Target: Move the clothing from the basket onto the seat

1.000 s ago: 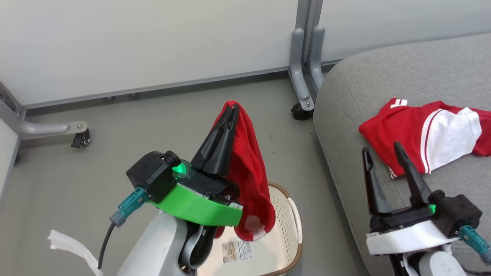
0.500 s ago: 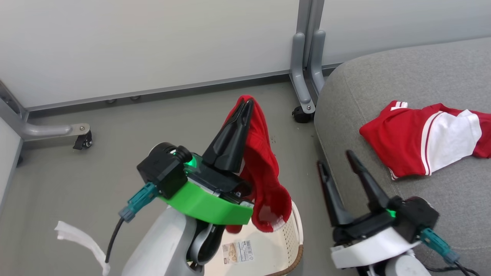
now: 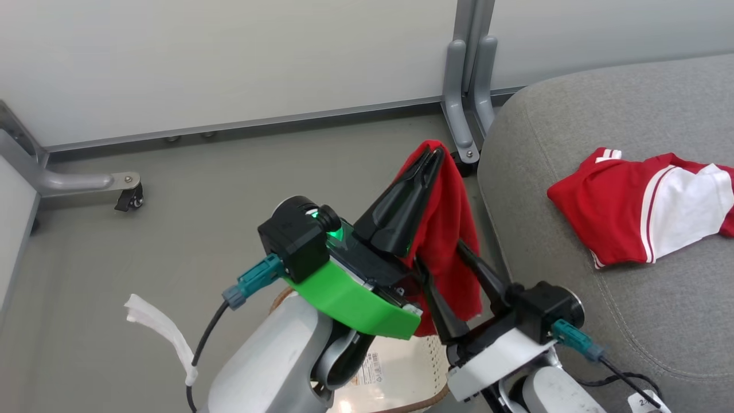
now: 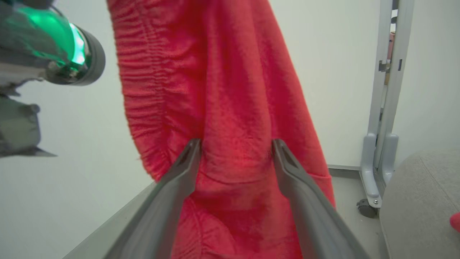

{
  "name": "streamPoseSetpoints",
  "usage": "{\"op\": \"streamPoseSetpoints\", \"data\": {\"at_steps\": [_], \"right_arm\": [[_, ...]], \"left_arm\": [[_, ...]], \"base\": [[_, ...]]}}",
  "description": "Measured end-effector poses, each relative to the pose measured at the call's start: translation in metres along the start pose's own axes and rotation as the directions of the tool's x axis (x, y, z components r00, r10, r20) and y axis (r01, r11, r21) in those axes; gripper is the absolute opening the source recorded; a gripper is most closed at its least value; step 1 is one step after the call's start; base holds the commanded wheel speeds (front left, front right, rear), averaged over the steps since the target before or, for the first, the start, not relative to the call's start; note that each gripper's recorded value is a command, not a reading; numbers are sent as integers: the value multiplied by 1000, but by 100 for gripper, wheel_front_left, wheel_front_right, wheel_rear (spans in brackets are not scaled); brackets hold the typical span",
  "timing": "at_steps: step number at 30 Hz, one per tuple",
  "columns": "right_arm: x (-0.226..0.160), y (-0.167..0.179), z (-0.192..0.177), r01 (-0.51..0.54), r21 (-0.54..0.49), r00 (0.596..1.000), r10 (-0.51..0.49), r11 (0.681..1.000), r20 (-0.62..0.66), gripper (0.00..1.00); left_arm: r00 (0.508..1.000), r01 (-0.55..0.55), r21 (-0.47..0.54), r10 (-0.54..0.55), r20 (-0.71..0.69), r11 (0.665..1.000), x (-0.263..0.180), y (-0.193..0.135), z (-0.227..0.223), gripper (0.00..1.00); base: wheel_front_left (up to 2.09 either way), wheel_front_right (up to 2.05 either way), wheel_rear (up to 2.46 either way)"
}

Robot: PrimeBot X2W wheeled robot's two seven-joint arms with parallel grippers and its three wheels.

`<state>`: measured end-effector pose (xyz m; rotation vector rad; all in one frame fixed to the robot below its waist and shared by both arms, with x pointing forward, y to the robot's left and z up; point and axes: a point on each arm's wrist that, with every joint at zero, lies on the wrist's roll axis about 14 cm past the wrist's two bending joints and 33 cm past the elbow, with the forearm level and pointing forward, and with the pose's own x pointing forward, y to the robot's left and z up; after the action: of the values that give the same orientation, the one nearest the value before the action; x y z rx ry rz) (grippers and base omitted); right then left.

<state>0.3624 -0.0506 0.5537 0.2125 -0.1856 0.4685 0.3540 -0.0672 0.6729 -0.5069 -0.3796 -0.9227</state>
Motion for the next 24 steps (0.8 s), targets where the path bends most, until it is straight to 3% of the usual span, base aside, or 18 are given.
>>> {"op": "streamPoseSetpoints", "data": {"at_steps": [9, 10, 11, 17, 24], "right_arm": [[3, 3, -13, -4, 26, 999, 5, 1000, -36, 100], [3, 5, -13, -7, 29, 999, 8, 1000, -34, 44], [4, 6, -12, -8, 34, 999, 9, 999, -31, 0], [5, 7, -10, -10, 41, 1000, 11, 999, -25, 0], [-4, -16, -10, 62, 36, 998, -61, 997, -26, 0]], "left_arm": [[999, 27, -23, -28, -29, 999, -2, -11, -8, 0], [999, 27, -23, -28, -32, 999, -3, -11, -9, 0], [999, 27, -24, -28, -35, 999, -3, -11, -10, 0], [998, 28, -24, -29, -51, 999, -4, -12, -14, 0], [993, -28, -5, 27, -111, 1000, -11, 7, -33, 0]], "base": [[0, 0, 0], [0, 0, 0], [0, 0, 0], [0, 0, 0], [0, 0, 0]]}}
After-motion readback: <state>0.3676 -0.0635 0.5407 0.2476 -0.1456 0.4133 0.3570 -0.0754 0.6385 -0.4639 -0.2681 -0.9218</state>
